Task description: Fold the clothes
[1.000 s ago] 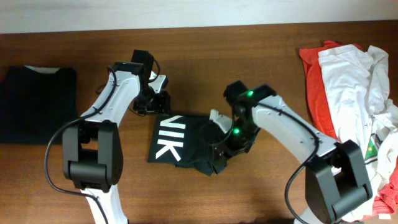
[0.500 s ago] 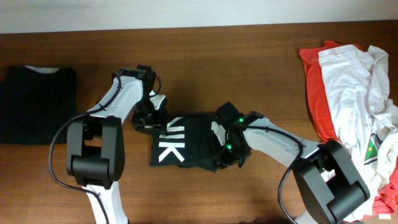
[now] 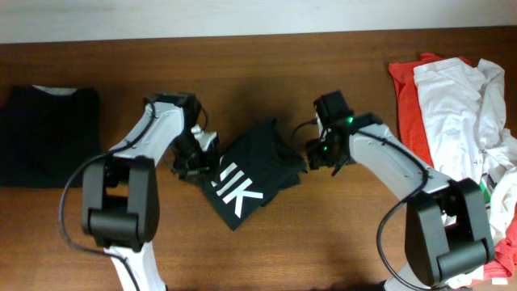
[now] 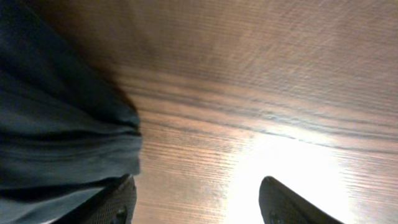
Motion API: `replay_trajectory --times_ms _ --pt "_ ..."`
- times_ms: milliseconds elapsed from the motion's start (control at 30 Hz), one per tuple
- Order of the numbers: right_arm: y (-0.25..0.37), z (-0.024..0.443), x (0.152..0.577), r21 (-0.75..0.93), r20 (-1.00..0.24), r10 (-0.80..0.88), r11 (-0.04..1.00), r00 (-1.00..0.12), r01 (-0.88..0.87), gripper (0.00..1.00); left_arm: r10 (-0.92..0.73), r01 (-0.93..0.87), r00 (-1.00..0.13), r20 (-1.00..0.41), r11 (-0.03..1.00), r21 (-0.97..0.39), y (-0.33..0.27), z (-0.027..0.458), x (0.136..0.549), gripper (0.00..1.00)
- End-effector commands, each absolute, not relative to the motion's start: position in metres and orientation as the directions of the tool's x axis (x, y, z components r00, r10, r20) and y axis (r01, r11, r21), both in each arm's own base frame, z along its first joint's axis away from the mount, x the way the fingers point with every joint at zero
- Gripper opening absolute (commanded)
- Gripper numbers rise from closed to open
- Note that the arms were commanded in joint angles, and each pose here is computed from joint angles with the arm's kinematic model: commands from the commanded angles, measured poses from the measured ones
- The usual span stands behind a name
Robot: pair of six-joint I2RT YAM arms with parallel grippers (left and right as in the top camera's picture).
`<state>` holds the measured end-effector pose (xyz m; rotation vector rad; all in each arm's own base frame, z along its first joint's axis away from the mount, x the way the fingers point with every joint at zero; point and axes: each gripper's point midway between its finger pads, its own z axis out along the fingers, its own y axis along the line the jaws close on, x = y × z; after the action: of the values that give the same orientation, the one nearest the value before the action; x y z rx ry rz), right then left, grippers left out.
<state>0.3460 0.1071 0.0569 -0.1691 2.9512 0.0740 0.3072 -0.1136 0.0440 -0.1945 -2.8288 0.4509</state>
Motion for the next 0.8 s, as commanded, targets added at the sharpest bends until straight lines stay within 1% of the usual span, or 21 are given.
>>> replay_trajectory --times_ms 0,33,67,167,233,300,333,400,433,500,667,767 --pt "0.132 0.092 0.343 0.189 -0.189 -0.102 0.972 -0.977 -0.139 0.67 0.183 0.187 -0.982 -0.045 0.917 -0.352 -0.127 0.096 0.358 0.62" --pt "0.142 0.094 0.336 0.254 -0.163 -0.106 0.956 -0.981 -0.145 0.67 0.183 0.206 -0.978 -0.098 0.914 -0.35 -0.129 0.098 0.37 0.67" --pt "0.151 0.096 0.331 0.308 -0.143 -0.109 0.94 -0.984 -0.149 0.67 0.185 0.222 -0.973 -0.139 0.911 -0.348 -0.132 0.098 0.38 0.7" --pt "0.178 0.099 0.318 0.451 -0.093 -0.125 0.879 -0.988 -0.153 0.67 0.192 0.26 -0.956 -0.221 0.904 -0.34 -0.137 0.09 0.404 0.71" --pt "0.188 0.099 0.313 0.484 -0.078 -0.14 0.86 -0.987 -0.16 0.67 0.202 0.267 -0.955 -0.217 0.905 -0.331 -0.137 0.076 0.41 0.7" --pt "0.196 0.096 0.308 0.484 -0.071 -0.168 0.856 -0.983 -0.181 0.65 0.203 0.247 -0.966 -0.16 0.908 -0.338 -0.136 0.055 0.406 0.64" --pt "0.199 0.094 0.306 0.483 -0.068 -0.18 0.854 -0.981 -0.191 0.62 0.204 0.233 -0.972 -0.12 0.911 -0.341 -0.135 0.044 0.401 0.6" --pt "0.205 0.087 0.301 0.482 -0.053 -0.201 0.853 -0.978 -0.202 0.57 0.206 0.207 -0.978 -0.04 0.916 -0.344 -0.133 0.027 0.388 0.56" --pt "0.207 0.083 0.298 0.48 -0.041 -0.21 0.853 -0.977 -0.203 0.56 0.207 0.194 -0.978 0.001 0.918 -0.346 -0.132 0.02 0.381 0.53" --pt "0.213 0.071 0.29 0.475 -0.007 -0.234 0.855 -0.972 -0.209 0.53 0.208 0.171 -0.975 0.073 0.923 -0.345 -0.13 0.012 0.367 0.5" --pt "0.218 0.034 0.268 0.451 0.094 -0.272 0.869 -0.958 -0.203 0.52 0.203 0.118 -0.953 0.227 0.933 -0.34 -0.124 0.012 0.333 0.48" --pt "0.203 0.015 0.275 0.357 0.097 -0.261 0.91 -0.96 -0.212 0.52 0.199 0.089 -0.93 0.311 0.938 -0.334 -0.12 0.018 0.314 0.48"
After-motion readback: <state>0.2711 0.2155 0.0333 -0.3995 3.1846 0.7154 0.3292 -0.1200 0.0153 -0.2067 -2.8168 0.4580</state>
